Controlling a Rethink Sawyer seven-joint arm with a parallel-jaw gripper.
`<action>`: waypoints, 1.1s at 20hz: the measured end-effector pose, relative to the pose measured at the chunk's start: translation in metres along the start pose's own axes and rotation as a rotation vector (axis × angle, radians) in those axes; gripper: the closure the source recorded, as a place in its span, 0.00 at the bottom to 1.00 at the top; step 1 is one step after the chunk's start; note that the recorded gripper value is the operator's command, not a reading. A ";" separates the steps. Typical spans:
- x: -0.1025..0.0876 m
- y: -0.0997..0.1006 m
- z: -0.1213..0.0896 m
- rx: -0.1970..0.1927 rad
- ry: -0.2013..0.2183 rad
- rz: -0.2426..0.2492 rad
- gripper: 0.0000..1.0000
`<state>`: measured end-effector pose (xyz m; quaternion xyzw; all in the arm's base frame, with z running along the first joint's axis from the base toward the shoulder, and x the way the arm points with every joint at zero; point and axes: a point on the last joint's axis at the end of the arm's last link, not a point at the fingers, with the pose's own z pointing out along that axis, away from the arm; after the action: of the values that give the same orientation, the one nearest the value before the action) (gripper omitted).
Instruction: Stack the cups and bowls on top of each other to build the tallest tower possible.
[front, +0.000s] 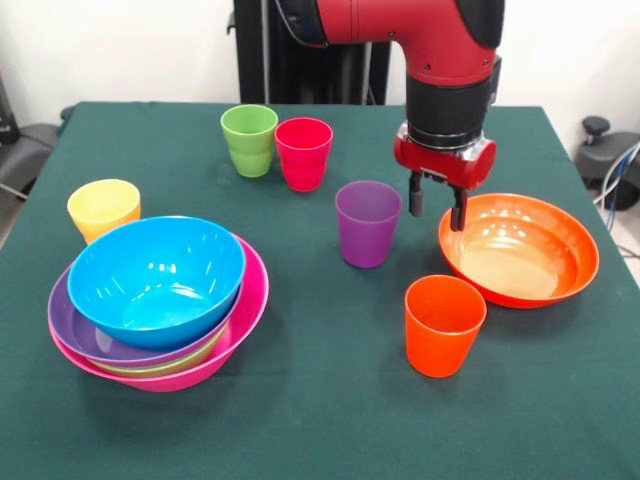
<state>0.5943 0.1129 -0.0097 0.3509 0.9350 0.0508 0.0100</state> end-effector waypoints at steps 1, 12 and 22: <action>0.000 -0.001 0.002 0.002 0.001 -0.003 0.00; 0.005 -0.004 0.028 0.013 0.024 -0.002 0.00; 0.003 0.008 0.044 -0.002 0.011 -0.014 0.00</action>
<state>0.5995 0.1252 -0.0523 0.3441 0.9374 0.0537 0.0059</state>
